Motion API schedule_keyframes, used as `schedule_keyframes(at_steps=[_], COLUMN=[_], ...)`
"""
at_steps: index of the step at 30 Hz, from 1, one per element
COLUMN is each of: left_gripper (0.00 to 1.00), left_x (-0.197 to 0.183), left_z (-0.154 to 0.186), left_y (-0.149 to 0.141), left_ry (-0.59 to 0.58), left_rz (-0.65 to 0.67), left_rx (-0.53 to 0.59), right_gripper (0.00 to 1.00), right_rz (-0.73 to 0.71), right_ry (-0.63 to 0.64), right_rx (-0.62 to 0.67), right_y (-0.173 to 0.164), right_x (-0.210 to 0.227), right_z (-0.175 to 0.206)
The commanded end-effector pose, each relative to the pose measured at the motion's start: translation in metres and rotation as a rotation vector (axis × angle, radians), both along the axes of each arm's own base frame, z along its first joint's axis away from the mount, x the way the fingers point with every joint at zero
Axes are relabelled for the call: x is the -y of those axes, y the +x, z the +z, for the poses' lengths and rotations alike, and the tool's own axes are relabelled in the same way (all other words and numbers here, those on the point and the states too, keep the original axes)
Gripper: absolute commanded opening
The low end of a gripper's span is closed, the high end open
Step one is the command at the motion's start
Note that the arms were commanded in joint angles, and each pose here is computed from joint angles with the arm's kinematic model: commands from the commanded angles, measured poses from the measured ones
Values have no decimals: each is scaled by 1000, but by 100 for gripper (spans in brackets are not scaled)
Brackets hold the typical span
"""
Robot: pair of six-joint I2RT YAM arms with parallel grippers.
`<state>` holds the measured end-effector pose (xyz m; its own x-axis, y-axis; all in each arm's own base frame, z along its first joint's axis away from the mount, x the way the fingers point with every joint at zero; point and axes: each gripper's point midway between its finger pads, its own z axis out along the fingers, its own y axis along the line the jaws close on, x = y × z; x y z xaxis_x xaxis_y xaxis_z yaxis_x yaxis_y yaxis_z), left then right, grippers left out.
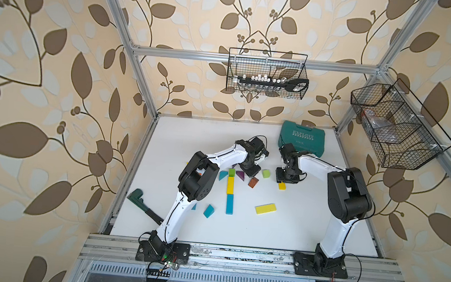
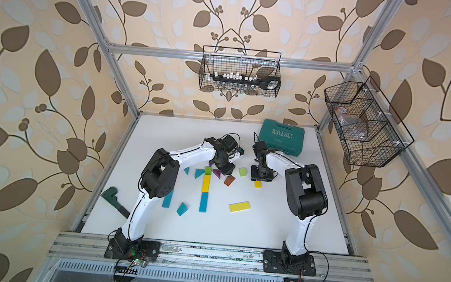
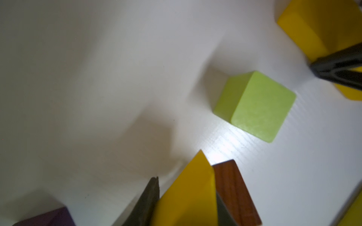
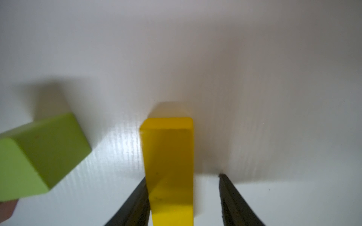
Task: Assemble a small pinwheel with building blocks
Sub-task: Adjust the building block at the center of the board, then assemble the building block at the center of the board.
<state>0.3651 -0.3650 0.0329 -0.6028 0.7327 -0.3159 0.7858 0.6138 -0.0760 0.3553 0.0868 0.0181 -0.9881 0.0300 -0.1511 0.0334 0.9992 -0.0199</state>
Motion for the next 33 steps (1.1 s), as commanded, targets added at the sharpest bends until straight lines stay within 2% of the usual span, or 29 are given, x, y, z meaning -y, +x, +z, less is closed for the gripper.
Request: schedule_keyframes(at_steps=[1,12,17,30,33], left_gripper=[21,21,22,44,46], left_x=[13,14,14,10,10], left_z=[10,1,-10,-20,-20], left_y=[-10,-29,-28,-29,-29], left_ry=[-20,-6,12,50,46], left_rz=[-28,-8,-1,-6,-13], left_rx=[-4,-35,-52,-62,-65], right_gripper=[55,59,59,60,60], right_rz=[-1,-2,9,6,5], right_ry=[30,85,143,180,179], right_rx=[-2,109,124,82,83], right_y=[-12,-8,-6,-13,-12], right_x=[5,0,-9,-15,-15], right_z=[8,52,56,38,37])
